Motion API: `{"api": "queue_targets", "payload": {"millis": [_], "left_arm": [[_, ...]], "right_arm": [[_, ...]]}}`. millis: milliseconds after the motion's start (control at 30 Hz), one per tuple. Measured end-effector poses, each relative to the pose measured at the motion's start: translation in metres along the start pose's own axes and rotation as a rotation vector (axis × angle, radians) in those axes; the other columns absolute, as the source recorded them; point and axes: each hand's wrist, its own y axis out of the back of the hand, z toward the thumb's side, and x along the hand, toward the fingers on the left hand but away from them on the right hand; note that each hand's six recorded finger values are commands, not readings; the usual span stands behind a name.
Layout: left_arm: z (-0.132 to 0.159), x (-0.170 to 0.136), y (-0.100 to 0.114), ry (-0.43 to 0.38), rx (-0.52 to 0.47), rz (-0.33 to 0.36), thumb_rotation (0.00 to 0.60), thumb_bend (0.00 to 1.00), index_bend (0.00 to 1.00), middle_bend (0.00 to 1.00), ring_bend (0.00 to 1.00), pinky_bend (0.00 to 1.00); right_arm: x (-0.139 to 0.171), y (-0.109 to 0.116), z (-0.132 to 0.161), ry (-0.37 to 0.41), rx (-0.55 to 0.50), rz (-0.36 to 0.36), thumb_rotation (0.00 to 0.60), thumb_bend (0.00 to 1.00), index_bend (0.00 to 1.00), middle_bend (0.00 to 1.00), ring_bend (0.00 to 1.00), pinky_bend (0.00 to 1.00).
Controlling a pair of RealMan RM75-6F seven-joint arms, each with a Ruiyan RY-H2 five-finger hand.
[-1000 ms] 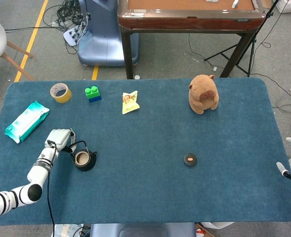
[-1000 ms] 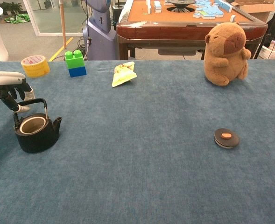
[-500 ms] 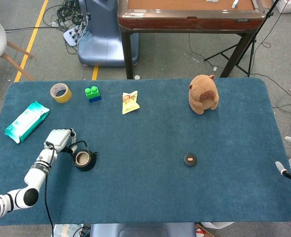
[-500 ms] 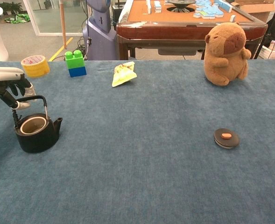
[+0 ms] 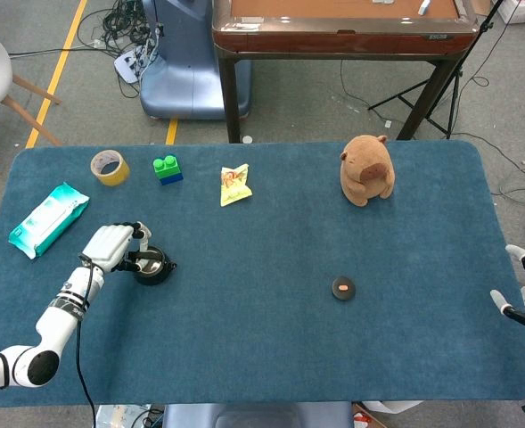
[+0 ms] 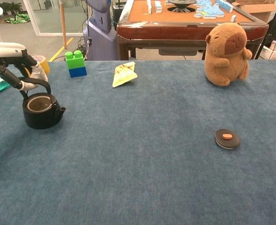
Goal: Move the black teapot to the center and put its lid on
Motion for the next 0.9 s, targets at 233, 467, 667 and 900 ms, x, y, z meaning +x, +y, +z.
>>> {"api": "queue_targets", "payload": {"millis": [233, 467, 667, 900], "left_arm": [[0.027, -0.003, 0.016, -0.087, -0.003, 0.034, 0.6, 0.53, 0.67, 0.31, 0.26, 0.21], [0.053, -0.002, 0.025, -0.149, 0.006, 0.047, 0.6, 0.53, 0.67, 0.31, 0.26, 0.21], [0.076, 0.003, 0.029, -0.202, 0.014, 0.046, 0.6, 0.53, 0.67, 0.31, 0.26, 0.21], [0.105, 0.011, 0.028, -0.266, 0.027, 0.036, 0.6, 0.53, 0.67, 0.31, 0.26, 0.21]], "right_arm": [[0.002, -0.001, 0.001, 0.004, -0.004, 0.002, 0.6, 0.16, 0.27, 0.35, 0.32, 0.36], [0.005, -0.002, 0.002, 0.009, -0.006, 0.007, 0.6, 0.16, 0.27, 0.35, 0.32, 0.36], [0.006, -0.002, 0.003, 0.012, -0.007, 0.006, 0.6, 0.16, 0.27, 0.35, 0.32, 0.36], [0.006, -0.003, 0.003, 0.013, -0.007, 0.009, 0.6, 0.16, 0.27, 0.35, 0.32, 0.36]]}}
